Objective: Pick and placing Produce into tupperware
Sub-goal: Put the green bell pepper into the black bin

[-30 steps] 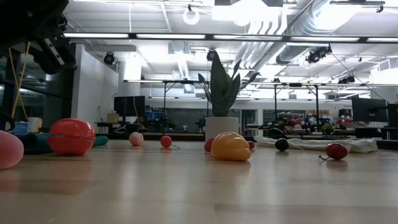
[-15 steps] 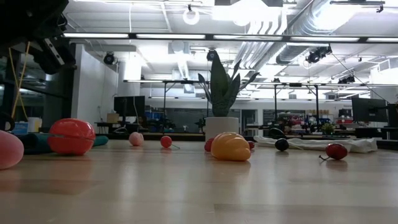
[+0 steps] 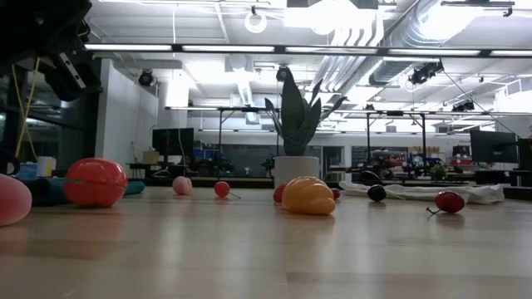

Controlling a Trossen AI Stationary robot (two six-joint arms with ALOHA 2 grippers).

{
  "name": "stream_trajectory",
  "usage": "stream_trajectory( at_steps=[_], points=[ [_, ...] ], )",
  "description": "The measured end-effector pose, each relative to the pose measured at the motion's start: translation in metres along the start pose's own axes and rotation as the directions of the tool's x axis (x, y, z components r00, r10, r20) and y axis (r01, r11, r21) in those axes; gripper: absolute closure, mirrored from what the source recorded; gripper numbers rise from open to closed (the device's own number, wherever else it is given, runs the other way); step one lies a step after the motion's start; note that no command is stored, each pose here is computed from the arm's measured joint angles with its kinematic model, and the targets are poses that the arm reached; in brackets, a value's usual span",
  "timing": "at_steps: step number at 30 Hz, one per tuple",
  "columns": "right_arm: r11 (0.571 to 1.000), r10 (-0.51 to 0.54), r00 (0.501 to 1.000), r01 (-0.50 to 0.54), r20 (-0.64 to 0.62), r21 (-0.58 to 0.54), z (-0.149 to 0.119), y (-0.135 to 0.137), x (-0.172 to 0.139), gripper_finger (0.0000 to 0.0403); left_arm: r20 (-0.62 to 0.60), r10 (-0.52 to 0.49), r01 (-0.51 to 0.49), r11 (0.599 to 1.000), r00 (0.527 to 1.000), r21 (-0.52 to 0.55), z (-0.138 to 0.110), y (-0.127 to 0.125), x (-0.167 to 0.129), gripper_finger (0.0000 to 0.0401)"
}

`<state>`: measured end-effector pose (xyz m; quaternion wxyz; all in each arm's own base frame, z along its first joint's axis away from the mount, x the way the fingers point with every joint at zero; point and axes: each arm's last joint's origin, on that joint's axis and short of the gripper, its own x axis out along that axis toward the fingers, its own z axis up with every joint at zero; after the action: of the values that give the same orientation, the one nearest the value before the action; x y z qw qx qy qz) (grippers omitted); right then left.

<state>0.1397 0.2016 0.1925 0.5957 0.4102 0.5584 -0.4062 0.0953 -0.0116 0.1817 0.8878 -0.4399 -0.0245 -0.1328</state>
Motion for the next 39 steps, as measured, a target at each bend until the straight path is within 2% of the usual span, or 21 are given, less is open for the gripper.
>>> stream_trajectory(
  at_steps=[9, 16, 33, 39],
  points=[
    [1.000, -0.013, 1.000, 0.013, 0.009, 0.000, 0.002, -0.003, 0.004, 0.0150, -0.004, 0.005, -0.005, 1.000, 1.000, -0.001, 0.000, 0.000, 0.000, 0.0400],
    [0.999, 0.034, 0.999, -0.033, -0.026, 0.028, 0.002, -0.003, 0.021, 0.0150, -0.004, 0.005, -0.005, 1.000, 1.000, -0.001, 0.000, 0.000, 0.000, 0.0400],
    [0.999, 0.029, 0.999, -0.028, -0.026, 0.028, 0.002, -0.004, 0.021, 0.0150, -0.003, 0.005, -0.005, 1.000, 1.000, -0.001, 0.000, 0.000, 0.000, 0.0400],
    [0.999, 0.030, 0.999, -0.029, -0.028, 0.028, 0.002, -0.004, 0.021, 0.0126, -0.003, 0.004, -0.004, 1.000, 1.000, -0.001, 0.000, 0.000, 0.000, 0.0400]
  ],
)
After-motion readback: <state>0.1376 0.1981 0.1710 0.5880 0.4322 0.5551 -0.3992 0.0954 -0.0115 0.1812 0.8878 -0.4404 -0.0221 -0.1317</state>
